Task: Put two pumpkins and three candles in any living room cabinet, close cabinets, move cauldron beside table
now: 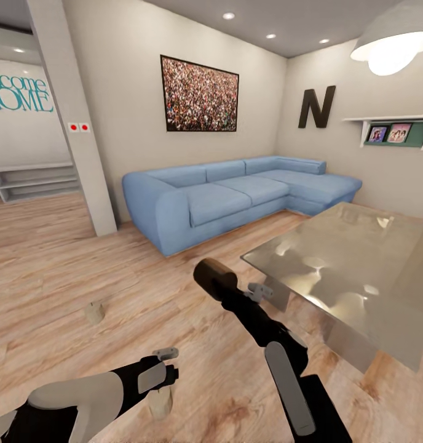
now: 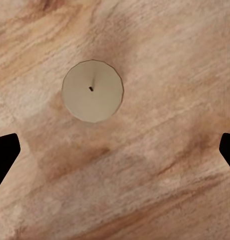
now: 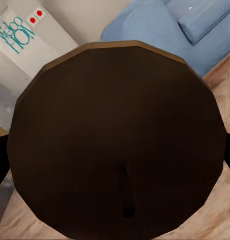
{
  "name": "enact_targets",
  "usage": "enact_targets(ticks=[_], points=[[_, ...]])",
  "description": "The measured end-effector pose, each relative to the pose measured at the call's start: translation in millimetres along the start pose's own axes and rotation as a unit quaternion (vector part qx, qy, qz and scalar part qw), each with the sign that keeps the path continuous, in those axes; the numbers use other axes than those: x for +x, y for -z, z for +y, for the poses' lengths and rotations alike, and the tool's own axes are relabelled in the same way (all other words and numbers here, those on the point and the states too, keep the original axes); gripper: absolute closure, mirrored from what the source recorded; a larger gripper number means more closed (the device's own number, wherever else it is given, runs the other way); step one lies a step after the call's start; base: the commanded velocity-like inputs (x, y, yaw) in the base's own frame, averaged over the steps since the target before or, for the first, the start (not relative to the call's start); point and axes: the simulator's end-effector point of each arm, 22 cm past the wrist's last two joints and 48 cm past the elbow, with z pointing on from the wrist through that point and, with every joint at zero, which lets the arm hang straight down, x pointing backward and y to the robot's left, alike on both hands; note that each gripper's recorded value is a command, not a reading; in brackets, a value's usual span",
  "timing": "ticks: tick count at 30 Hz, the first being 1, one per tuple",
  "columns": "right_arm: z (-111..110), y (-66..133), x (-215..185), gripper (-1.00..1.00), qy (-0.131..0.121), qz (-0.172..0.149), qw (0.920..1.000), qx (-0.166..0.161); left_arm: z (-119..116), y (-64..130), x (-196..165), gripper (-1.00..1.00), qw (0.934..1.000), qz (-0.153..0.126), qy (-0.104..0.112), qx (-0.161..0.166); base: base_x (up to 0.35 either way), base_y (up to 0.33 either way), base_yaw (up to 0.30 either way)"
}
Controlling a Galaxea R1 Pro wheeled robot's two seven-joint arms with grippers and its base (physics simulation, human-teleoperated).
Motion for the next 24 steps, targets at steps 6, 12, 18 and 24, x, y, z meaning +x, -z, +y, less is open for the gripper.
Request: enact_targets(ticks=[6,12,18,24], points=[[-9.9,6.4,9.0,1.0,-0.022,0.003,0.9996,-0.017,3.0,-11.4,6.9,-1.0,1.0,-0.003,0.002,-0.001,0.0,0.0,0.0],[-24.5,13.8,17.3,1.0,-0.05,0.007,0.9984,-0.027,23.2,-25.4,7.1,-1.0,0.9997,-0.01,0.009,-0.02,0.0,0.0,0.0],[-49.2,17.5,22.5,1.0,-0.061,0.018,0.9978,-0.02,51.0,-33.5,-5.8,-1.0,0.9987,0.0,0.012,-0.05,0.0,0.0,0.0],[-60.5,14.8,32.0,1.0,-0.072,0.029,0.9968,-0.015,58.5,-22.6,-35.5,-1.0,0.9965,0.056,-0.014,-0.061,0.0,0.0,0.0]])
